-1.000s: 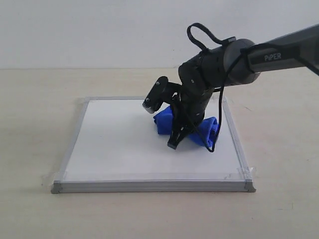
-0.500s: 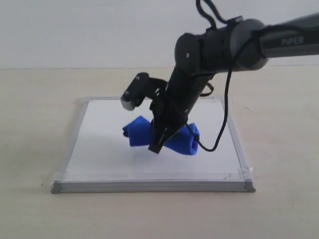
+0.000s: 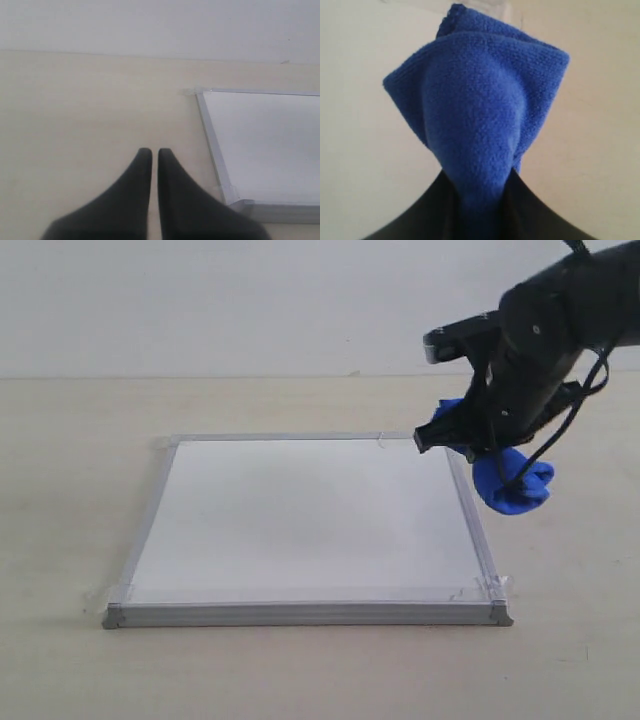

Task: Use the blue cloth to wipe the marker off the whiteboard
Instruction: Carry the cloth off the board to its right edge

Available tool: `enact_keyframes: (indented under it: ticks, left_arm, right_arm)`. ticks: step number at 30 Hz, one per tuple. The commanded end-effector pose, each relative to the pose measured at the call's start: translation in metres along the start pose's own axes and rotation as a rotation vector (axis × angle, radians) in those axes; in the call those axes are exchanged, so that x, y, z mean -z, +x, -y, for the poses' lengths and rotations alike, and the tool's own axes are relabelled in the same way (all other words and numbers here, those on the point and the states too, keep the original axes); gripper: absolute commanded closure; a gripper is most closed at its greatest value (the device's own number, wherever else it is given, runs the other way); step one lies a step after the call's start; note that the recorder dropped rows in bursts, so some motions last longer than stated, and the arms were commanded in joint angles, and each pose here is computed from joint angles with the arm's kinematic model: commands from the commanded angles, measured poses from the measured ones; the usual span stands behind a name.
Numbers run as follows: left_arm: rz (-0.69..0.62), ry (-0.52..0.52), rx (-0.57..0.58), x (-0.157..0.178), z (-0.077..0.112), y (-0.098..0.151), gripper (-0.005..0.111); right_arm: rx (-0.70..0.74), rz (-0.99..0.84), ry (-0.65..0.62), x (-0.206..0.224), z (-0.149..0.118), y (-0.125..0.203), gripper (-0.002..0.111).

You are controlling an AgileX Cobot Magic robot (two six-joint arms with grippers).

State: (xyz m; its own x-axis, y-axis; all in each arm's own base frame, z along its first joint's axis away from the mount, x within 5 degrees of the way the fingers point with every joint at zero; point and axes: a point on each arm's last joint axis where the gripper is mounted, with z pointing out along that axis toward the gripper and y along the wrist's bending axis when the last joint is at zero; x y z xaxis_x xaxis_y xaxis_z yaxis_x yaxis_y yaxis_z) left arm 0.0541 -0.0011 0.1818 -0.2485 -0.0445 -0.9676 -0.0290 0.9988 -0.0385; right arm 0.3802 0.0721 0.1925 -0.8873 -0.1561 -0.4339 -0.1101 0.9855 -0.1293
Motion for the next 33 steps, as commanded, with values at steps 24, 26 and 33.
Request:
enact_keyframes:
  ticks: [24,26,33]
  left_arm:
    - [0.016,0.001,-0.001,0.001,0.0,-0.002,0.102]
    - [0.016,0.001,-0.001,0.001,0.0,-0.002,0.102]
    - [0.016,0.001,-0.001,0.001,0.0,-0.002,0.102]
  right_arm:
    - [-0.175,-0.027,0.114,-0.051,0.015,0.046,0.108]
    - [-0.176,-0.038,0.116,-0.054,0.015,0.048,0.108]
    - [-0.176,-0.043,0.112,-0.058,0.014,0.049,0.08]
